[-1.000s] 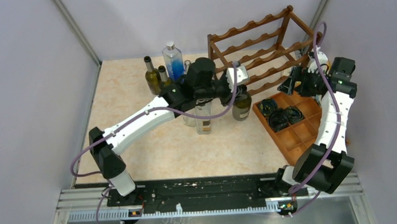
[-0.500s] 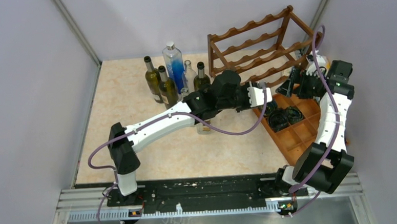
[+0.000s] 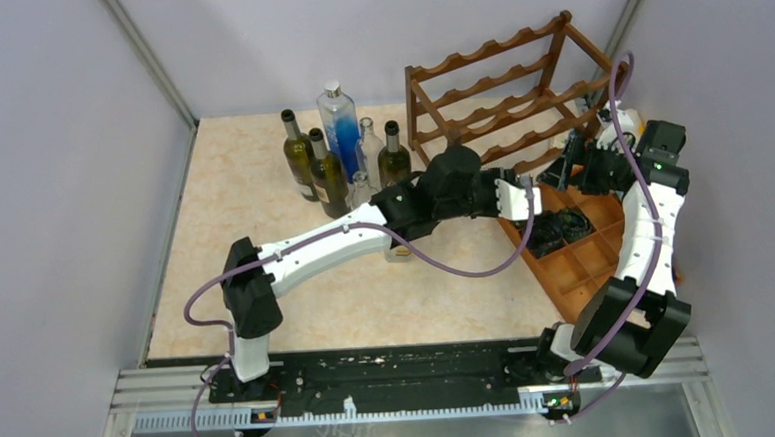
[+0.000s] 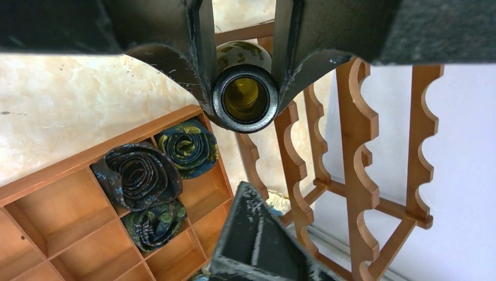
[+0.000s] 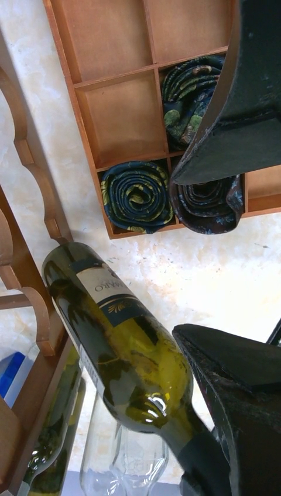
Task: Put the wine bottle on the wine rack
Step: Place the wine bottle in the wine rack.
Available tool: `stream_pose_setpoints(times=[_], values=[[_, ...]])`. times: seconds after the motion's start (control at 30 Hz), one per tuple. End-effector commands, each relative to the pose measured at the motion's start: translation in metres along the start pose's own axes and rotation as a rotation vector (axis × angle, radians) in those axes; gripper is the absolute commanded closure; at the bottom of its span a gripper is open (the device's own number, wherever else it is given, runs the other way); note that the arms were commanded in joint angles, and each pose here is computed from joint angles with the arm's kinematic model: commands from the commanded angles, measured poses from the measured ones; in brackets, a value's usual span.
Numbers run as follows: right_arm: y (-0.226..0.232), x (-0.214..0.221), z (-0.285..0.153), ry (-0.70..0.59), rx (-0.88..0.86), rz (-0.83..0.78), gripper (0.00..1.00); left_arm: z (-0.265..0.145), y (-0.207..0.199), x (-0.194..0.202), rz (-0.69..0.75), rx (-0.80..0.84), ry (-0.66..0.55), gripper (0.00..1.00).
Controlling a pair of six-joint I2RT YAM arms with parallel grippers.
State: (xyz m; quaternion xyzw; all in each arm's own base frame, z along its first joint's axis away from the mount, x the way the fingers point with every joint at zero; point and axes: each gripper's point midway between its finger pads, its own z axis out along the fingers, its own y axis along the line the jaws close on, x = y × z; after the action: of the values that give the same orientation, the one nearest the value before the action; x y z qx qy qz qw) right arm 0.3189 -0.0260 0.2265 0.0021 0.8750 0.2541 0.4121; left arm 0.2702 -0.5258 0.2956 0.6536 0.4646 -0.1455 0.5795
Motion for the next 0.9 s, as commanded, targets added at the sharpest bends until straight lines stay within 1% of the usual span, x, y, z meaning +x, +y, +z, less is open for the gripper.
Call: stream_pose_setpoints(times=[0.0,0.23,0.4,0.63,0.73,0.87], values=[[0.000,-0.010,-0.001,-0.036,-0.005,-0.034,0.13,-0.005,0.040,-0.041,0.171,-0.194,-0.109,1.00],[-0.004,-0.007,0.003,-0.029,-0.009,-0.029,0.13,-0.003,0.018,-0.028,0.235,-0.260,-0.057,1.00],[-0.006,-0.005,0.005,-0.023,-0.011,-0.025,0.13,-0.003,0.010,-0.016,0.257,-0.296,-0.022,1.00],[-0.008,-0.002,0.008,-0.015,-0.015,-0.024,0.13,0.000,-0.001,-0.021,0.309,-0.339,-0.030,1.00],[-0.009,-0.001,0.008,-0.015,-0.013,-0.030,0.13,0.001,-0.007,-0.019,0.326,-0.352,-0.016,1.00],[-0.010,0.001,0.009,-0.009,-0.011,-0.033,0.13,-0.004,-0.006,-0.015,0.331,-0.387,0.006,1.00]])
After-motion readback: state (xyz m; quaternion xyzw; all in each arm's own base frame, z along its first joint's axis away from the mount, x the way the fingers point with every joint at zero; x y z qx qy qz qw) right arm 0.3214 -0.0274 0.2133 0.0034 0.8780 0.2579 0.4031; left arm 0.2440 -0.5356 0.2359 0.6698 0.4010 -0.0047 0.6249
